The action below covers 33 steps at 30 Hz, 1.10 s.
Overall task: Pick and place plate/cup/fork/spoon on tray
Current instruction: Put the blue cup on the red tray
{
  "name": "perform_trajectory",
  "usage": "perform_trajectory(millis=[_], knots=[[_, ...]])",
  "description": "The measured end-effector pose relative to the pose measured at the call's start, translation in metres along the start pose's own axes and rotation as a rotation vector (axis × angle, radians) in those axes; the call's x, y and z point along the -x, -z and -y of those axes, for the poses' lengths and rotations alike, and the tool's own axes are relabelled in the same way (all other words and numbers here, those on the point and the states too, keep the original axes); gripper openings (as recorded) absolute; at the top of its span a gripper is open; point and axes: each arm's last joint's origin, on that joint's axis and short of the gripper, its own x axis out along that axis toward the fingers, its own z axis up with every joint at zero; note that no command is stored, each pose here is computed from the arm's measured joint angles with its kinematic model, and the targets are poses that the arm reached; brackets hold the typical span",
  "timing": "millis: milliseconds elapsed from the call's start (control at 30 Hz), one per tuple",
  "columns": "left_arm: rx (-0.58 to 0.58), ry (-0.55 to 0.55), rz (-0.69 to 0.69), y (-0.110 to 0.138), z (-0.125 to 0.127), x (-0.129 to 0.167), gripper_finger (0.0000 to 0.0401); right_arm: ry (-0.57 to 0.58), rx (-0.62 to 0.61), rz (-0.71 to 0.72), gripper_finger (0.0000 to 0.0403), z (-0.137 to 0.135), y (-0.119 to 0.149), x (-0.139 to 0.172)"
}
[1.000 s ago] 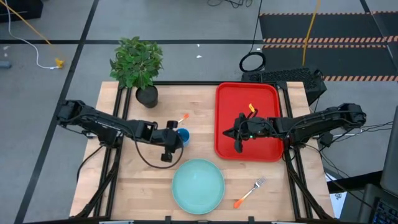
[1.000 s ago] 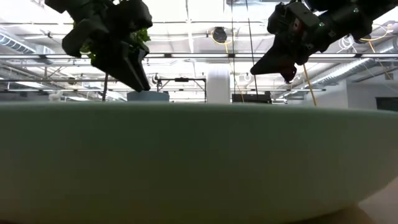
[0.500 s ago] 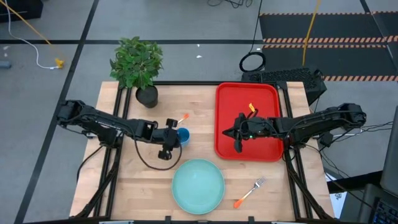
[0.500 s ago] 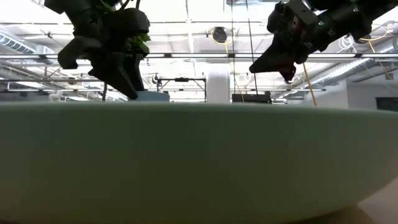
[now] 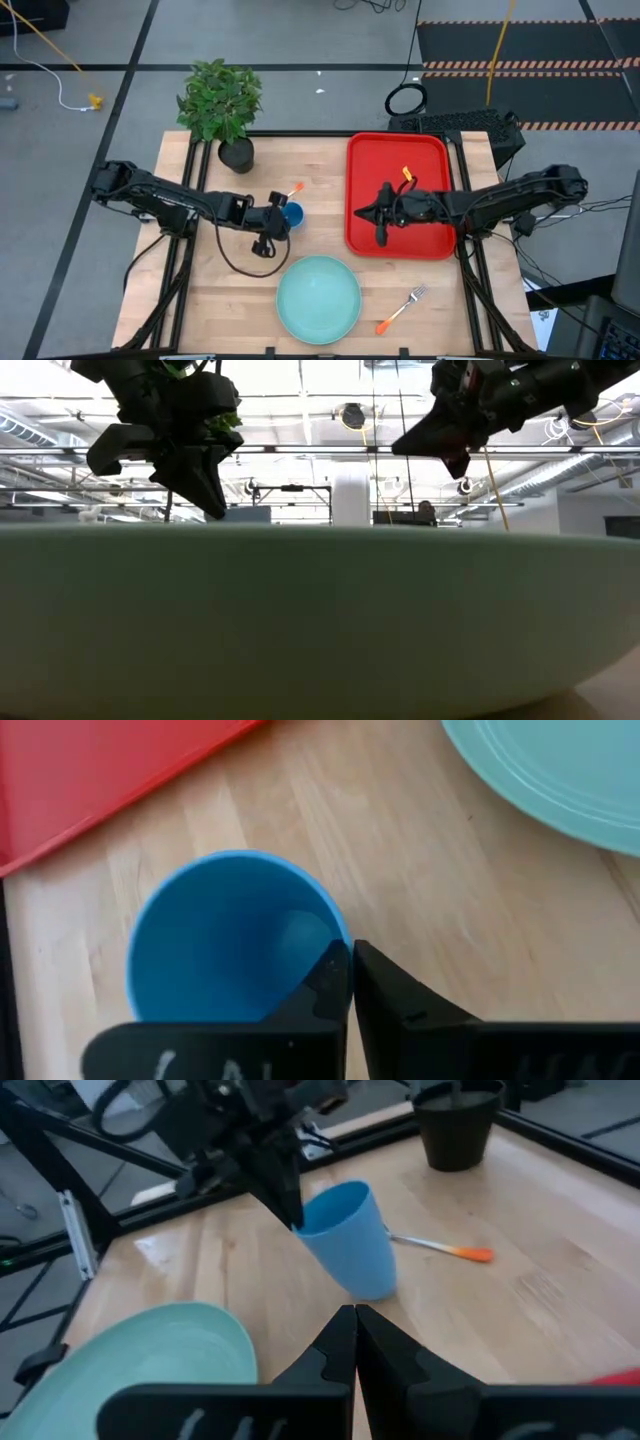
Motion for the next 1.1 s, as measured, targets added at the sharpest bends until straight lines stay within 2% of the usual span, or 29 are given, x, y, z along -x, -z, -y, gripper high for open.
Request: perform_trajectory(millis=[200, 367, 667, 933, 1100], knots=[[-0.054, -0.02, 0.046, -0.004, -0.002, 0.0, 0.0013, -0.04, 0.009, 0.041, 0.0, -0.008, 0.001, -0.006], [-0.089, -0.045, 0.105, -0.011, -0.003, 0.001, 0.0006, -0.003, 0.025, 0.063, 0.0, -0.007, 0.005, -0.016], [-0.184, -0.085, 0.174, -0.018, -0.005, 0.002, 0.0009, 0.016, 0.176, 0.042, 0.0008, -0.007, 0.015, -0.03], [-0.277, -0.127, 0.223, -0.022, -0.011, 0.003, 0.0012, 0.034, 0.37, 0.035, 0.0075, -0.011, -0.006, -0.036], [-0.362, -0.122, 0.297, -0.026, -0.014, 0.005, 0.0009, 0.061, 0.399, 0.003, 0.0136, -0.006, -0.011, -0.037]])
